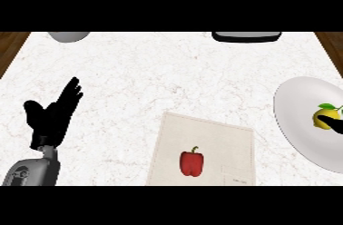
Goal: Pick the lemon from the placemat and place it in the plate
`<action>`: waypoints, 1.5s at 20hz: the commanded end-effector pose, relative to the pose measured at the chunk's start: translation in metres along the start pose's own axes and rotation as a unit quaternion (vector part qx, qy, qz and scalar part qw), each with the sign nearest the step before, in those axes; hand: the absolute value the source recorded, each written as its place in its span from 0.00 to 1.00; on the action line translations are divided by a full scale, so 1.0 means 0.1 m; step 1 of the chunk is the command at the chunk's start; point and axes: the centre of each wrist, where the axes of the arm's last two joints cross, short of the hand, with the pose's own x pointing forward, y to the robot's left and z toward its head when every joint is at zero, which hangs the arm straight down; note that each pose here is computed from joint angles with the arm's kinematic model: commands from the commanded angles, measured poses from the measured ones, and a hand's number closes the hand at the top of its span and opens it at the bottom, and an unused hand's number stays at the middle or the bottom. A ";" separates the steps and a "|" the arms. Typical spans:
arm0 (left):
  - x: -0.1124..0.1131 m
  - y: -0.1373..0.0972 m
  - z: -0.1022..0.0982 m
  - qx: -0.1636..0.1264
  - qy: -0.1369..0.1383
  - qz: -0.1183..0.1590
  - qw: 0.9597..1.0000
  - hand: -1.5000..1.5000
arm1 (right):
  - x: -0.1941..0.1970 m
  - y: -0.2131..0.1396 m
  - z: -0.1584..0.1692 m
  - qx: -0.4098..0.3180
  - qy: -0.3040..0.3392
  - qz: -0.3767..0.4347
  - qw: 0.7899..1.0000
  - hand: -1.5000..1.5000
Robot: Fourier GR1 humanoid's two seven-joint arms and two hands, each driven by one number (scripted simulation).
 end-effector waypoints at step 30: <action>-0.09 0.03 0.09 -0.001 -0.008 0.001 1.000 0.50 | -0.74 -1.21 0.52 -0.002 0.042 -0.238 0.970 0.00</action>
